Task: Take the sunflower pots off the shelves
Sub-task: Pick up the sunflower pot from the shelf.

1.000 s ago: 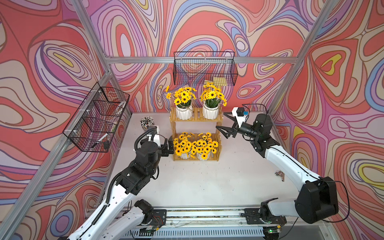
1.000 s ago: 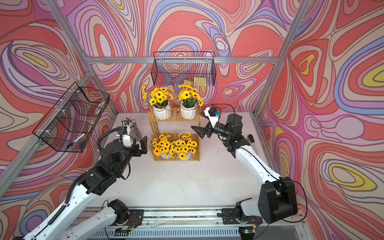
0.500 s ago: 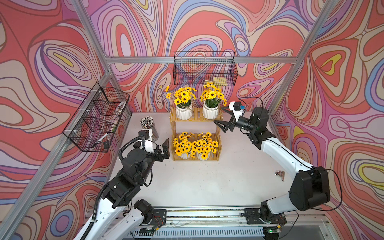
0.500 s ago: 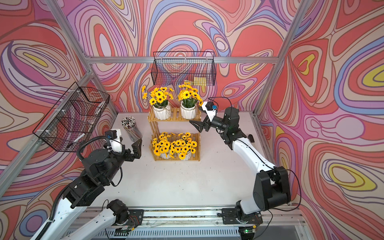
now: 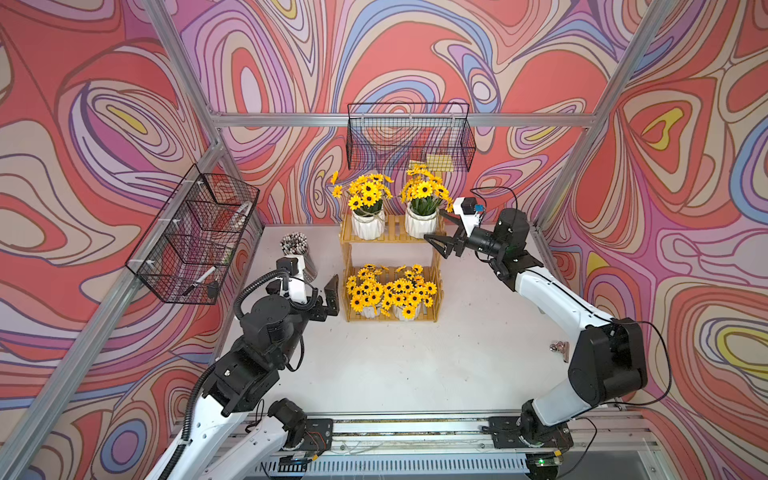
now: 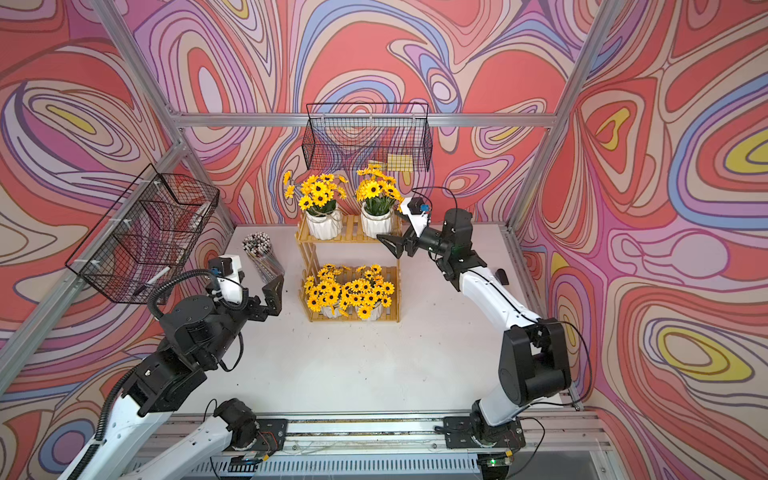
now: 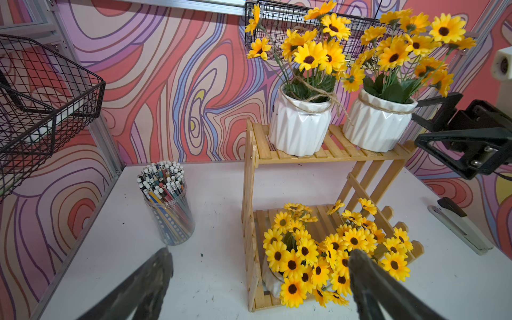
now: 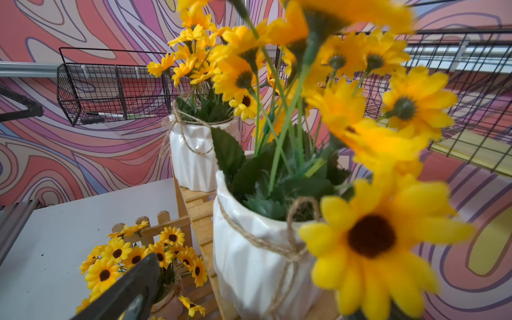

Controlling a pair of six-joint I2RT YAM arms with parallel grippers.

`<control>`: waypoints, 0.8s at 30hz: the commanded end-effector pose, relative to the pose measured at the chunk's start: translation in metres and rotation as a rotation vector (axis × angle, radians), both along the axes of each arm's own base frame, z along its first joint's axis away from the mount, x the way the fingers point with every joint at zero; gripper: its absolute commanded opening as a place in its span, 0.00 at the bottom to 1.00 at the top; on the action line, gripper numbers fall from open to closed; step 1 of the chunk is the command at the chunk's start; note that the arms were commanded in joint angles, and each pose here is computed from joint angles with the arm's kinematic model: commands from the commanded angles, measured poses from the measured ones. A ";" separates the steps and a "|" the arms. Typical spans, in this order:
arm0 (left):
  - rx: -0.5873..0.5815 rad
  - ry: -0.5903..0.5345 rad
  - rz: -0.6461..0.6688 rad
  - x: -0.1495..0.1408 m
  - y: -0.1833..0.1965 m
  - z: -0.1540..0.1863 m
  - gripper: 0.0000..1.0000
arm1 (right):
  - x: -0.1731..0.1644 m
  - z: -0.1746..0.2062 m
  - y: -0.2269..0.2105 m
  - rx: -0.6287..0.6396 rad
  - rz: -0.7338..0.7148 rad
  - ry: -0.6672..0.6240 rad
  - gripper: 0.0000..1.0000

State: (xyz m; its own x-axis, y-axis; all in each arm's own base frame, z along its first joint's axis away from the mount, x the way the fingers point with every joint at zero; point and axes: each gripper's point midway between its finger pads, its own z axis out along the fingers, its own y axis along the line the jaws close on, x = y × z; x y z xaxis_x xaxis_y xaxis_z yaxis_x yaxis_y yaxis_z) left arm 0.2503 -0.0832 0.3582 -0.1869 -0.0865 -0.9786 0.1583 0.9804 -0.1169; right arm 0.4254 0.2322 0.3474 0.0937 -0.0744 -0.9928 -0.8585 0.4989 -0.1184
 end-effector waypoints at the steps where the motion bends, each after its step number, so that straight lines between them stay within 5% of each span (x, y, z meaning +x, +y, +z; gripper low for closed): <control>1: 0.010 -0.011 0.003 -0.004 0.004 0.008 1.00 | 0.007 0.007 0.000 0.012 -0.009 -0.013 0.98; 24: -0.004 -0.016 0.018 -0.007 0.008 0.011 1.00 | 0.012 0.019 0.014 0.066 0.093 -0.006 0.98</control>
